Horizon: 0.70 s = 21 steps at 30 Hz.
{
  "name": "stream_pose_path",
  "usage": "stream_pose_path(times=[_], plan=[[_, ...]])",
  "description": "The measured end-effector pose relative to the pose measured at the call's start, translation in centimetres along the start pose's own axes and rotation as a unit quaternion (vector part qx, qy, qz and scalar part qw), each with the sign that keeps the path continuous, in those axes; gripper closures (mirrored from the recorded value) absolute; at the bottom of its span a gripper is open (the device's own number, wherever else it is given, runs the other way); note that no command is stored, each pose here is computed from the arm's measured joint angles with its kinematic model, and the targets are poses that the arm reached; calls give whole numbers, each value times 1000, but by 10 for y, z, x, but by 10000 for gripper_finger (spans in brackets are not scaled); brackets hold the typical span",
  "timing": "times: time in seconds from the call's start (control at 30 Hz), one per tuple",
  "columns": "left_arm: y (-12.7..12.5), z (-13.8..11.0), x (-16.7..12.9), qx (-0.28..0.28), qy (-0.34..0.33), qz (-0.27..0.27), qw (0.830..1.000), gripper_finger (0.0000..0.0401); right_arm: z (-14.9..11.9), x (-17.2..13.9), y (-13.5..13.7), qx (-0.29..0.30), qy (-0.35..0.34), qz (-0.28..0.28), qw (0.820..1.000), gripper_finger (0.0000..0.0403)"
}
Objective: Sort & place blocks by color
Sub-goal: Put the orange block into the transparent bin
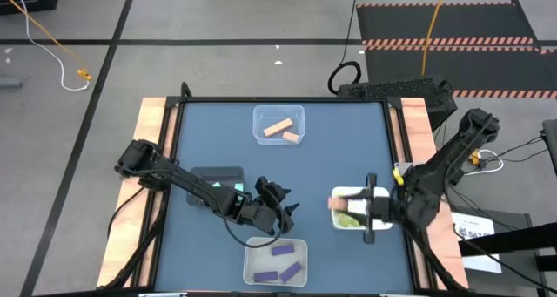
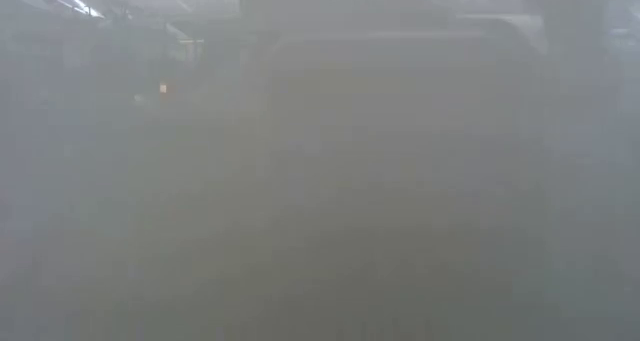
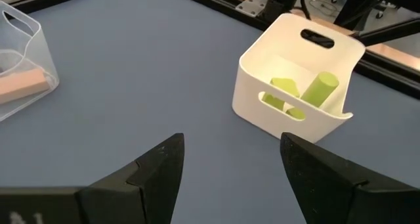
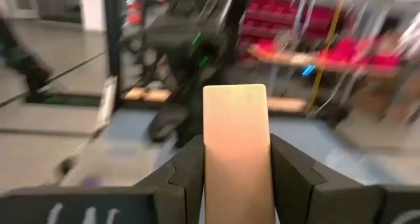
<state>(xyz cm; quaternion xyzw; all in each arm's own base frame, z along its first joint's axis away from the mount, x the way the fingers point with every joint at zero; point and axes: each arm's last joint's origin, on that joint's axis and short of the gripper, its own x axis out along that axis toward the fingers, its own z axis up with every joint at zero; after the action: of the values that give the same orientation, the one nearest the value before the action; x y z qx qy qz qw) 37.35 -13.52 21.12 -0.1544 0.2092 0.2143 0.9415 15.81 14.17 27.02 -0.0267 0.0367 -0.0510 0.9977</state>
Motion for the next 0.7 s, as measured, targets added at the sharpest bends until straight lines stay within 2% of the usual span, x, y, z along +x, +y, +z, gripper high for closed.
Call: stream_pose_path(times=[0.1, 0.27, 0.4, 0.57, 0.7], plan=[[1, 2, 1, -6, -6, -2, 1000, 148, 15, 12, -12, -36, -49, -26, 998, 286], [4, 7, 6, -14, -15, 2, 1000, 148, 26, 29, -31, -88, -98, -20, 991, 275], [6, 18, 10, 14, -51, 5, 999, 148, 26, 40, -46, -120, -91, -55, 987, 279], [13, 37, 16, 73, -121, 44, 989, 148, 22, 50, -62, -164, -62, -97, 980, 283], [20, 51, 22, 57, -156, 55, 985, 148, 15, 58, -76, -169, -29, -125, 977, 278]])
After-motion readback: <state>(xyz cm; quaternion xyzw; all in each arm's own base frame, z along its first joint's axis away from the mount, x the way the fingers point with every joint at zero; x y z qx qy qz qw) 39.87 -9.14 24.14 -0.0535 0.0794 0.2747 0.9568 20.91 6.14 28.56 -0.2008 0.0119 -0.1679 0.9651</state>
